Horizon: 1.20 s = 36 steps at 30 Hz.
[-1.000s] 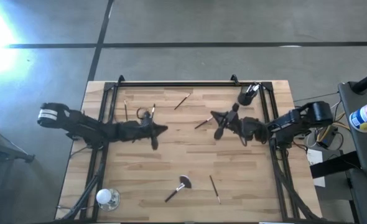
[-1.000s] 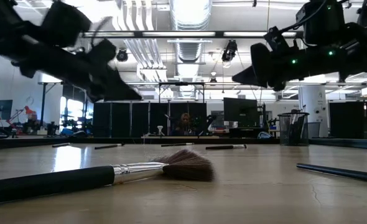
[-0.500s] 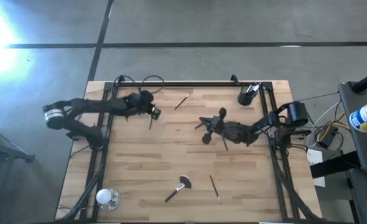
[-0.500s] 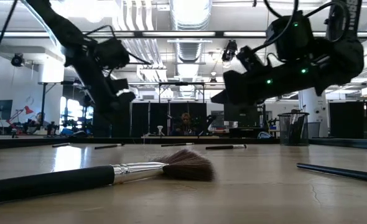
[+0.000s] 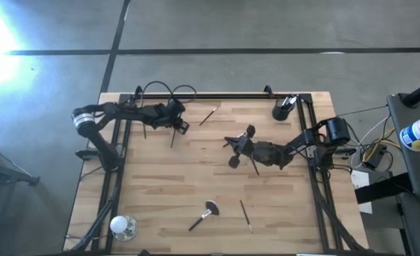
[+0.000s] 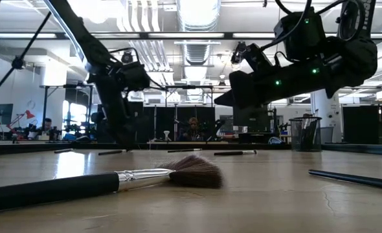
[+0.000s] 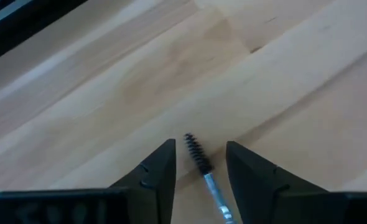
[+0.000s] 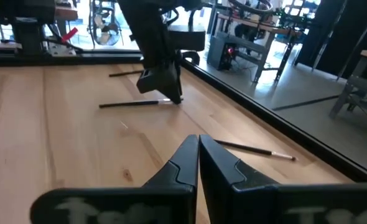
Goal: Put items in baskets/containers
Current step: Put the lash brush into the pen holder
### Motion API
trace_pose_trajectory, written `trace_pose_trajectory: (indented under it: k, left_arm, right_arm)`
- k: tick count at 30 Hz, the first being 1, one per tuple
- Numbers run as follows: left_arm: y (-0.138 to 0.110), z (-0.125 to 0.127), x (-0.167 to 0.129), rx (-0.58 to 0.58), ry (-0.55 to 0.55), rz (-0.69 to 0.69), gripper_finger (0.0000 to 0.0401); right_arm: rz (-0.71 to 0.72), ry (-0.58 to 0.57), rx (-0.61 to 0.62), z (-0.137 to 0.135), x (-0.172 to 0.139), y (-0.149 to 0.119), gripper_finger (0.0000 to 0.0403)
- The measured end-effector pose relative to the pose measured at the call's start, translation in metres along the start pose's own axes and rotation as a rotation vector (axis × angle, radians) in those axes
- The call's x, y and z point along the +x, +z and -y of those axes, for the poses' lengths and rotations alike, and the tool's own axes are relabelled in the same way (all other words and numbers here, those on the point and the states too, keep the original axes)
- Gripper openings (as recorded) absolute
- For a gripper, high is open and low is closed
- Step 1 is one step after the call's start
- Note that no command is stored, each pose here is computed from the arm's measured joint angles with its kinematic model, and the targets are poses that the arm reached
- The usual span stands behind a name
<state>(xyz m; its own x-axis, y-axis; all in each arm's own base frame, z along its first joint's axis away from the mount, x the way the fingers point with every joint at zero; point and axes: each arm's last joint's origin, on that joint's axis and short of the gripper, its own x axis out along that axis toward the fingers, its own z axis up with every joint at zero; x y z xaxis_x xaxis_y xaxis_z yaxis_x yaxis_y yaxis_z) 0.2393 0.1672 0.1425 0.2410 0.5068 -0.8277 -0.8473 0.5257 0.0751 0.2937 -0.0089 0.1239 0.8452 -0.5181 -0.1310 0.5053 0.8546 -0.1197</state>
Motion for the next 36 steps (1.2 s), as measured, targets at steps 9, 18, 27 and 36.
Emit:
trace_pose_trajectory:
  k: [9,18,27,36]
  left_arm:
    - [-0.003,0.001,0.007,0.049,0.003,-0.009,0.0100]
    - [-0.003,0.003,0.012,0.110,-0.022,-0.006,0.0005]
    - [0.010,0.016,-0.035,0.103,-0.229,0.228,0.0000]
    - [-0.034,0.032,-0.072,-0.027,-0.635,0.615,0.0000]
  right_arm:
    - [-0.003,-0.001,0.001,0.001,-0.001,-0.001,0.0008]
    - [-0.003,-0.004,0.002,0.001,-0.001,-0.001,0.0008]
    - [-0.006,-0.004,-0.004,0.001,-0.001,-0.002,0.0008]
    - [-0.017,0.023,-0.004,-0.003,-0.007,-0.005,0.0008]
